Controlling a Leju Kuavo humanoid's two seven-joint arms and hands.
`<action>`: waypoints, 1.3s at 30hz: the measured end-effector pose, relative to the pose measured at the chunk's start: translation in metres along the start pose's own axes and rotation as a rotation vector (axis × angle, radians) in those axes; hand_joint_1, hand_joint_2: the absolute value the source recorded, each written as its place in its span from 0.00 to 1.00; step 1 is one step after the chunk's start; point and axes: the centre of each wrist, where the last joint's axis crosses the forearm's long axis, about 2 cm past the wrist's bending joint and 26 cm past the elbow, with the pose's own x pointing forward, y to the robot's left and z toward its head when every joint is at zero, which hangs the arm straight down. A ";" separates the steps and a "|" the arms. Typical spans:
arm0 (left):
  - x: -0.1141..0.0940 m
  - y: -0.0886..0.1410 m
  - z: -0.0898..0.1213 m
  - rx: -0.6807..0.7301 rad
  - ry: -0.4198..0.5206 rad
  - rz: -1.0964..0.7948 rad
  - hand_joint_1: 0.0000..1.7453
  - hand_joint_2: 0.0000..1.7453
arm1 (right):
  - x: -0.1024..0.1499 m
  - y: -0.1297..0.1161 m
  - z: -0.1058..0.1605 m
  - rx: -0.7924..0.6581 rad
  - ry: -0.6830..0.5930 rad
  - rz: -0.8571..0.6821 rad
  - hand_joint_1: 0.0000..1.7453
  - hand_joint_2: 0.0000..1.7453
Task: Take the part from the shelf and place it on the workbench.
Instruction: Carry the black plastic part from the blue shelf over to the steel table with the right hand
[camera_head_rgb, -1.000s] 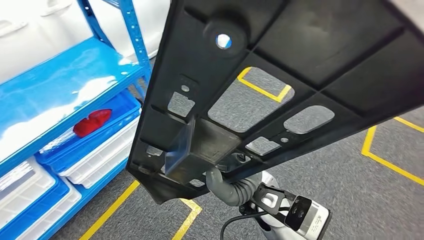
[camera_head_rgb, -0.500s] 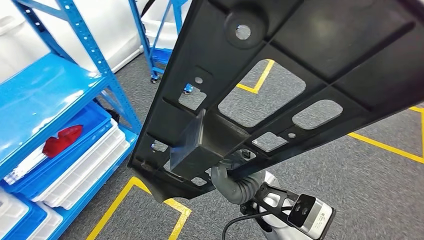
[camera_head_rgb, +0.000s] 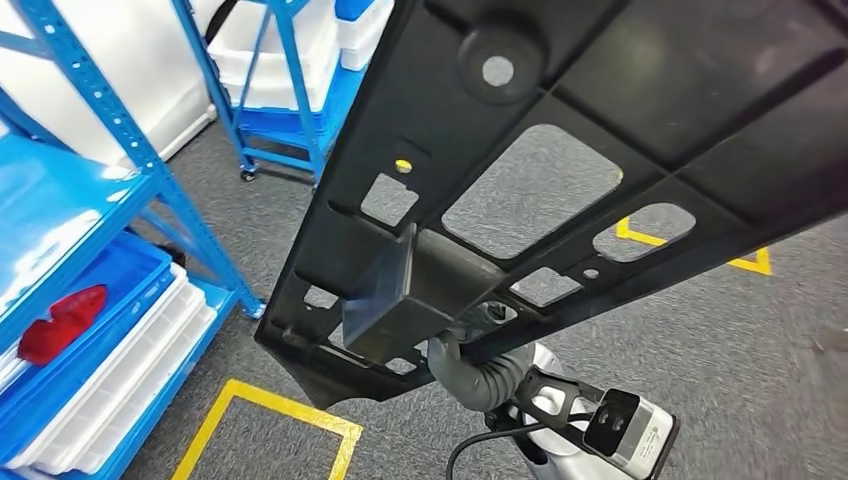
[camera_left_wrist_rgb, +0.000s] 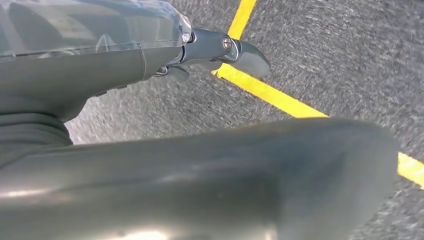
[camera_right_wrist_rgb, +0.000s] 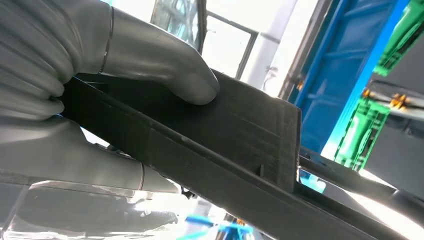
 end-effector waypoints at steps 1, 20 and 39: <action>-0.001 0.000 0.000 0.002 0.003 -0.001 0.00 0.00 | 0.000 0.000 0.001 -0.003 0.001 0.000 1.00 1.00; 0.000 -0.002 0.000 -0.009 0.004 -0.014 0.00 0.00 | 0.001 -0.002 -0.002 -0.035 -0.011 0.020 1.00 1.00; 0.002 0.000 0.000 0.012 0.016 -0.007 0.00 0.00 | 0.001 -0.003 -0.005 -0.050 -0.019 0.019 1.00 1.00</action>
